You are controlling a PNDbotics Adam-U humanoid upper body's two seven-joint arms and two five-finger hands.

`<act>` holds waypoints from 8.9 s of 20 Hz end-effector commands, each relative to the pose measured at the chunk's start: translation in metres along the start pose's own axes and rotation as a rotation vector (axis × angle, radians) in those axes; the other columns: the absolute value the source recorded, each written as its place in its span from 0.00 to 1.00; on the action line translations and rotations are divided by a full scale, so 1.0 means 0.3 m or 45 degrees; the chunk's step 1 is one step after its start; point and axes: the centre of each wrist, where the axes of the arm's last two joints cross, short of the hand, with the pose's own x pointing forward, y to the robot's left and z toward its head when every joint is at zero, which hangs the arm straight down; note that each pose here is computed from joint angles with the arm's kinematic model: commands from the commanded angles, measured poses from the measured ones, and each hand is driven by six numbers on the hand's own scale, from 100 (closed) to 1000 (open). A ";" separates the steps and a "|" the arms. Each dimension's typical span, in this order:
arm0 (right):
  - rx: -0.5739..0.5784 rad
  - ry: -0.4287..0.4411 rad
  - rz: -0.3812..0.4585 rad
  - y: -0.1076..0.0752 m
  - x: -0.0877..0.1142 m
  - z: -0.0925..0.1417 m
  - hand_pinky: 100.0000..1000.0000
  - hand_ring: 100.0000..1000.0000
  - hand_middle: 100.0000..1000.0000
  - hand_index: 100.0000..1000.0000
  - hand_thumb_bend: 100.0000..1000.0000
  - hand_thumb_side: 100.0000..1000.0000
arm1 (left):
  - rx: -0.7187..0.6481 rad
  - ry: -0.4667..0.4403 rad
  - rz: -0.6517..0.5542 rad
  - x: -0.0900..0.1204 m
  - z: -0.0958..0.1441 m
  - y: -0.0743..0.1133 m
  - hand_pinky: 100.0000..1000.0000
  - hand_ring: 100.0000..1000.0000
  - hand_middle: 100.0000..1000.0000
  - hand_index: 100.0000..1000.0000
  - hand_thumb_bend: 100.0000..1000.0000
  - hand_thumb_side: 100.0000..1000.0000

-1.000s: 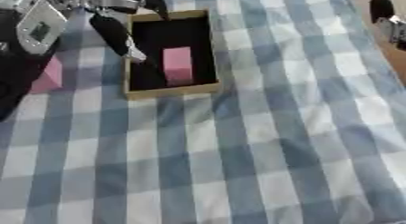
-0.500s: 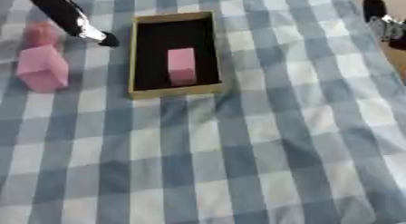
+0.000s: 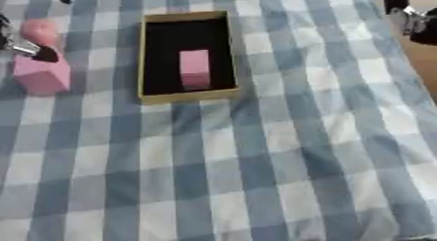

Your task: Pick up objects on the table and place them in the box.

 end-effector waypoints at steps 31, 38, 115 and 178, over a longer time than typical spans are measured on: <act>-0.040 0.000 0.048 -0.049 -0.002 -0.003 0.92 0.98 0.94 0.65 0.00 0.00 | -0.202 0.343 0.114 -0.203 -0.030 -0.206 0.85 0.90 0.76 0.91 0.71 0.66; -0.041 0.004 0.042 -0.047 -0.003 -0.001 0.92 0.98 0.94 0.65 0.00 0.00 | -0.207 0.336 0.129 -0.207 -0.056 -0.229 0.85 0.90 0.75 0.86 0.64 0.63; -0.084 -0.081 -0.009 -0.070 0.042 -0.050 0.89 0.97 0.94 0.65 0.00 0.00 | 0.210 -0.001 0.031 0.134 -0.402 0.168 0.63 0.67 0.50 0.64 0.30 0.11; -0.072 -0.025 0.011 -0.059 0.019 -0.028 0.90 0.98 0.95 0.65 0.00 0.00 | 0.070 0.440 0.130 -0.256 -0.091 -0.034 0.88 1.00 0.91 0.85 0.58 0.39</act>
